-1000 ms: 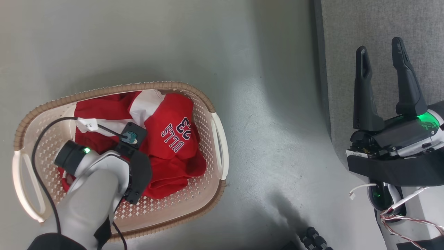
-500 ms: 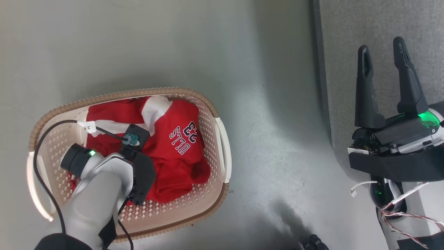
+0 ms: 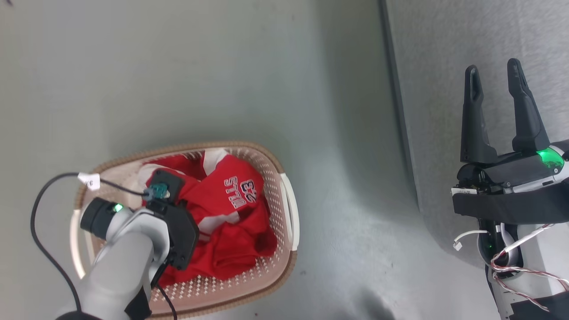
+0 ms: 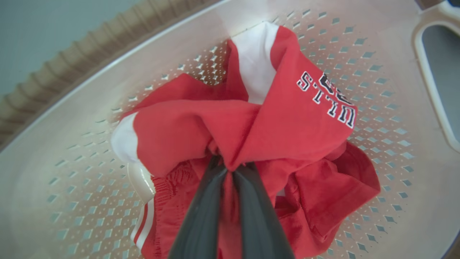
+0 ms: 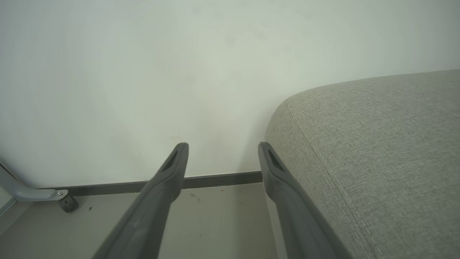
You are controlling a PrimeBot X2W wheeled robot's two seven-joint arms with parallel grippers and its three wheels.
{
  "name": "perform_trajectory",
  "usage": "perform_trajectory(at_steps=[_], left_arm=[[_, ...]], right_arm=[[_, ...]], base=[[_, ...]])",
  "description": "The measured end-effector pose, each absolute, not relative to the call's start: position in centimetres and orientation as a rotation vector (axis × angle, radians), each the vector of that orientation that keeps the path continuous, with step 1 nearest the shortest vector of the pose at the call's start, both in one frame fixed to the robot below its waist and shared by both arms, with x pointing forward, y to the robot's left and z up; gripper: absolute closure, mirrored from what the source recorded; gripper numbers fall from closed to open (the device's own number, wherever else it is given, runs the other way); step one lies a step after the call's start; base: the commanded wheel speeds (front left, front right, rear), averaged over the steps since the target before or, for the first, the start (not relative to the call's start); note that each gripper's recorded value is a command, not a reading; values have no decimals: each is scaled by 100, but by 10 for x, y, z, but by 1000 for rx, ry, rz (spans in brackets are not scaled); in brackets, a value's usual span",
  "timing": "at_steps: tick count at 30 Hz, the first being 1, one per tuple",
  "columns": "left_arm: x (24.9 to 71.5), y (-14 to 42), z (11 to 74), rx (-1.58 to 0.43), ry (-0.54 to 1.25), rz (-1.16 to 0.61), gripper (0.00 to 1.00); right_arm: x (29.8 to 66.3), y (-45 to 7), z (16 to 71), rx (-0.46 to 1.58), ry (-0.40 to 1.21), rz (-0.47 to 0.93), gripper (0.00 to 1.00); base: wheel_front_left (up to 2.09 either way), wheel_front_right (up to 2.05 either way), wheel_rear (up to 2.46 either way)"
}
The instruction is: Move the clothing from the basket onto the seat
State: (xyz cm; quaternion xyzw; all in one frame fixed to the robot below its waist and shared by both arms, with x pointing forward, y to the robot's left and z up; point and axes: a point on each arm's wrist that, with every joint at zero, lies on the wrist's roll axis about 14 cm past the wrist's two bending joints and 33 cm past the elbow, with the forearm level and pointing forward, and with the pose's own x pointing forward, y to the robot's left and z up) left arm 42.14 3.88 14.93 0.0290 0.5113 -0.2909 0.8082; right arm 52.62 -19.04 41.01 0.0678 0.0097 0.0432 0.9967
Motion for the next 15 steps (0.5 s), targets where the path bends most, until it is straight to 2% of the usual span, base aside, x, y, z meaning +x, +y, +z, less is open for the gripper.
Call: perform_trajectory(at_steps=[15], left_arm=[[431, 50, 224, -51, 861, -523, 100]], right_arm=[[505, -193, 464, 171, -56, 81, 0]], base=[[0, 0, 0]])
